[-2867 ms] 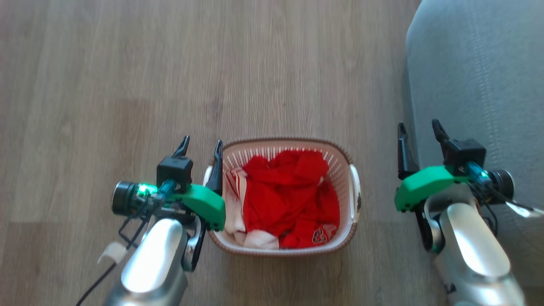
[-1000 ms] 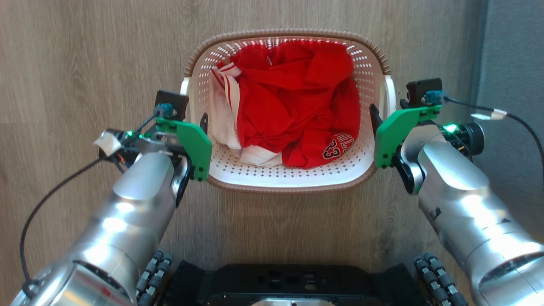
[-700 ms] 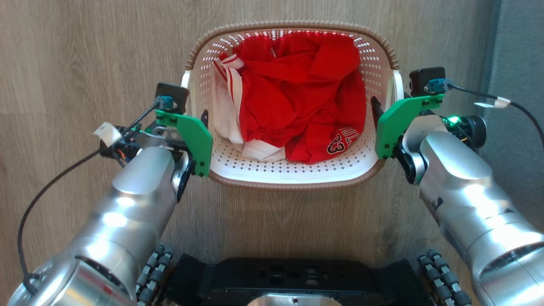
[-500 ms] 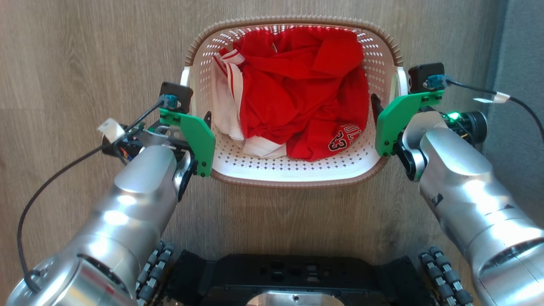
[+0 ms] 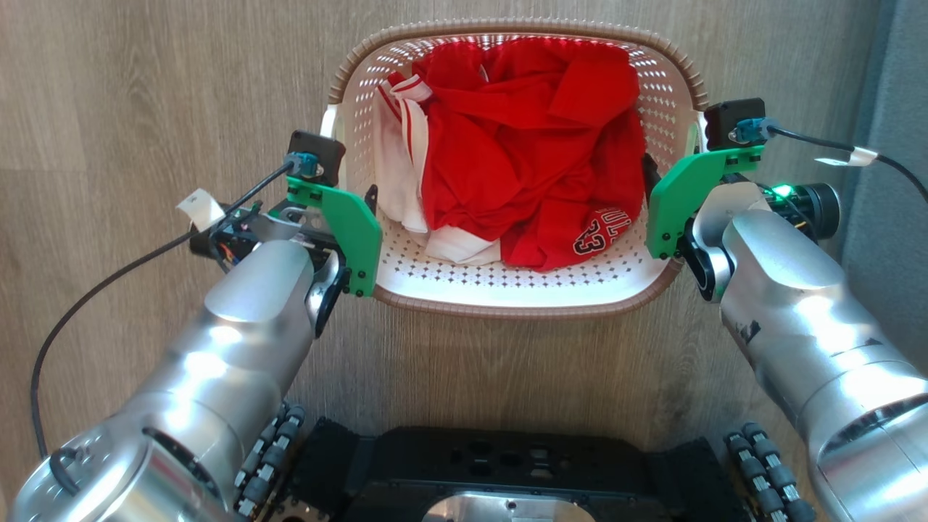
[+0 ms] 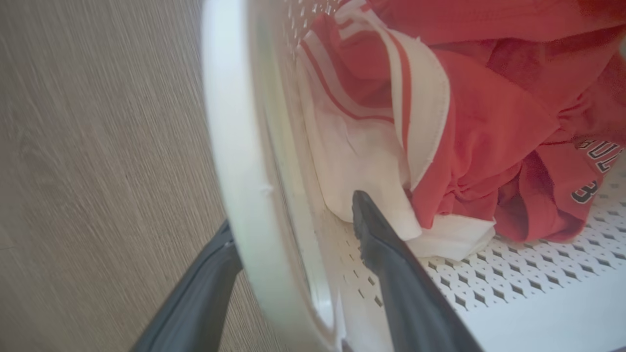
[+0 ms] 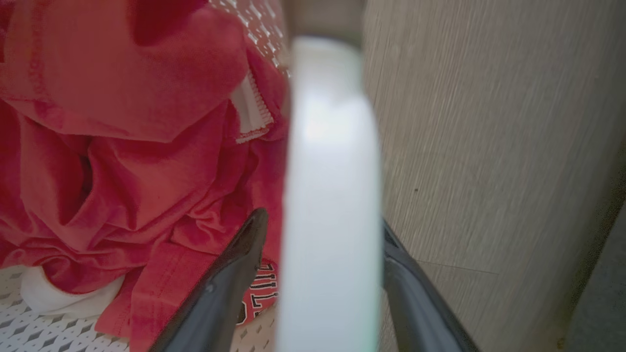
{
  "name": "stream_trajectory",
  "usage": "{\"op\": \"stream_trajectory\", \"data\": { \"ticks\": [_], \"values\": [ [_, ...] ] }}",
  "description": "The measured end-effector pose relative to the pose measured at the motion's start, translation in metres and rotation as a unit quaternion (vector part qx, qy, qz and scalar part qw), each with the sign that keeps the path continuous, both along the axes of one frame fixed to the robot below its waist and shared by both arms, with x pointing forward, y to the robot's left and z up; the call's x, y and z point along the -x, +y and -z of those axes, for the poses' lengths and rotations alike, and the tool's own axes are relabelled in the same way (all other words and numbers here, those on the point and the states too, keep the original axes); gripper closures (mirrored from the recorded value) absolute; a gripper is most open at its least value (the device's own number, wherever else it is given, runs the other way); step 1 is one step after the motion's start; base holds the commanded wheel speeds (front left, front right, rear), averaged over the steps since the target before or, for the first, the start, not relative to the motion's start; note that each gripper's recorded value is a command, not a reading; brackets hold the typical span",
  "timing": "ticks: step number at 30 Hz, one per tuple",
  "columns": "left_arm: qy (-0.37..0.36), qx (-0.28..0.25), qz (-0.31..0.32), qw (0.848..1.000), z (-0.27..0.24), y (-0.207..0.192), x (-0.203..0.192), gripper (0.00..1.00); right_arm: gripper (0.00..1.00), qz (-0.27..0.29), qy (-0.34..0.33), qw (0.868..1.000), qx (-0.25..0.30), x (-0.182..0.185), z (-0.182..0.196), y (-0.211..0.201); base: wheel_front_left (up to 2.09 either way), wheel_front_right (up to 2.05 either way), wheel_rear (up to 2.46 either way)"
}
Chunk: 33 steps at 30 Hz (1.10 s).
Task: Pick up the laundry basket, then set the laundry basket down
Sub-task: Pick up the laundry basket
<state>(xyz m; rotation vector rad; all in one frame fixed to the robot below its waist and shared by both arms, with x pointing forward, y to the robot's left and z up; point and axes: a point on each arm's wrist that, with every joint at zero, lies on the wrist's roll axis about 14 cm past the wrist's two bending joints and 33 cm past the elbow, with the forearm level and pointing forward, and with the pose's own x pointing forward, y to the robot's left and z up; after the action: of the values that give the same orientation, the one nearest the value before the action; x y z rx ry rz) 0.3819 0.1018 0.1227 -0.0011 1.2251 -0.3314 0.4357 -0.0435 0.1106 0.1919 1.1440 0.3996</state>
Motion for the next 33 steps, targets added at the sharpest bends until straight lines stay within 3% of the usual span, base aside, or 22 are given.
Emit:
{"op": "stream_trajectory", "data": {
  "ticks": [1, 2, 3, 4, 21, 33],
  "values": [
    [0.001, 0.001, 0.001, 1.0, 0.0, -0.001, 0.001, 0.0, 0.11, -0.001, 0.001, 1.0, 0.0, 0.001, 0.0, 0.001, 0.0, 0.0, 0.0],
    [0.001, 0.003, 0.0, 1.0, -0.001, -0.001, 0.001, 0.53, 0.55, -0.003, 0.002, 1.0, 0.0, 0.002, 0.001, 0.001, 0.0, 0.0, 0.0],
    [0.002, 0.006, -0.002, 1.0, -0.001, -0.002, 0.001, 1.0, 0.89, -0.004, 0.003, 1.0, 0.0, 0.002, 0.002, 0.002, 0.0, 0.0, 0.0],
    [0.008, 0.008, -0.004, 1.0, -0.001, -0.003, 0.003, 1.0, 1.0, -0.006, 0.006, 1.0, -0.001, 0.004, 0.003, 0.003, 0.0, 0.0, 0.0],
    [0.034, 0.031, 0.027, 0.999, -0.007, -0.013, 0.014, 1.0, 1.0, -0.011, 0.014, 1.0, 0.005, 0.005, -0.002, 0.001, 0.0, 0.0, 0.0],
    [0.027, 0.024, 0.08, 0.996, -0.035, -0.017, 0.009, 1.0, 1.0, -0.04, 0.059, 0.997, 0.012, 0.023, -0.034, -0.001, 0.0, 0.0, 0.0]
  ]
}}
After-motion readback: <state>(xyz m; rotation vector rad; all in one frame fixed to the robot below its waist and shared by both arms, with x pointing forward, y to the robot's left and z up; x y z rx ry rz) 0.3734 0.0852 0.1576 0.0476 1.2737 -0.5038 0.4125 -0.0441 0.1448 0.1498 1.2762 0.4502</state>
